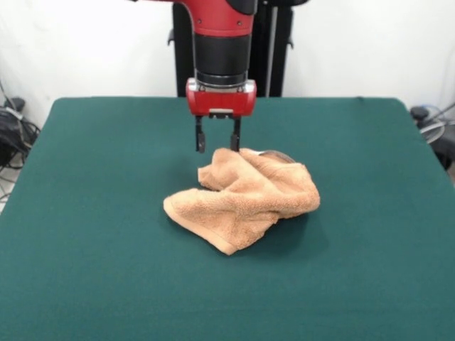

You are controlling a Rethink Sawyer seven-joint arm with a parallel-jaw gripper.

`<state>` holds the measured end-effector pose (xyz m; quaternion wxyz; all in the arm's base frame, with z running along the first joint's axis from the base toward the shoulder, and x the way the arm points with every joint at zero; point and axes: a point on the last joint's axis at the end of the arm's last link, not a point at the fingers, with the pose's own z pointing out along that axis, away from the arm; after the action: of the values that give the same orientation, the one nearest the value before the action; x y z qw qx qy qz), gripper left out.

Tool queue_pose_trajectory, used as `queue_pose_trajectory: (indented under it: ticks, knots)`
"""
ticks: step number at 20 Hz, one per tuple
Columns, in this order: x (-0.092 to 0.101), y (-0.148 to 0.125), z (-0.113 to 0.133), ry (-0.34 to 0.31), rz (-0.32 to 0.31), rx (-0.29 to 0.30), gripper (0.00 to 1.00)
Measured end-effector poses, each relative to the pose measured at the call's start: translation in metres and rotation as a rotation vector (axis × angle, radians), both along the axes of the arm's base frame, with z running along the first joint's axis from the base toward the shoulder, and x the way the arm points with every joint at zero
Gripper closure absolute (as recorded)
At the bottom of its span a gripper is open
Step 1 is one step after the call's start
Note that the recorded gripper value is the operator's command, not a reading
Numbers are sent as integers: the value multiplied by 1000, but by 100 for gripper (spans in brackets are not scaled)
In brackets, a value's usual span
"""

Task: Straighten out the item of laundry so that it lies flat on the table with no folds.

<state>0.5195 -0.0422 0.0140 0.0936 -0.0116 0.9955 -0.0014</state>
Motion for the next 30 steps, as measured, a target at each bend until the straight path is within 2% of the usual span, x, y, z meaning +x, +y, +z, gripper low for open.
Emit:
queue_pose_trajectory:
  ticks: [14,21,30]
  knots:
    - [2,0,3,-7,2,-2,0]
    - [17,6,21,-47,12,-17,0]
    - [30,30,38,-82,44,-26,0]
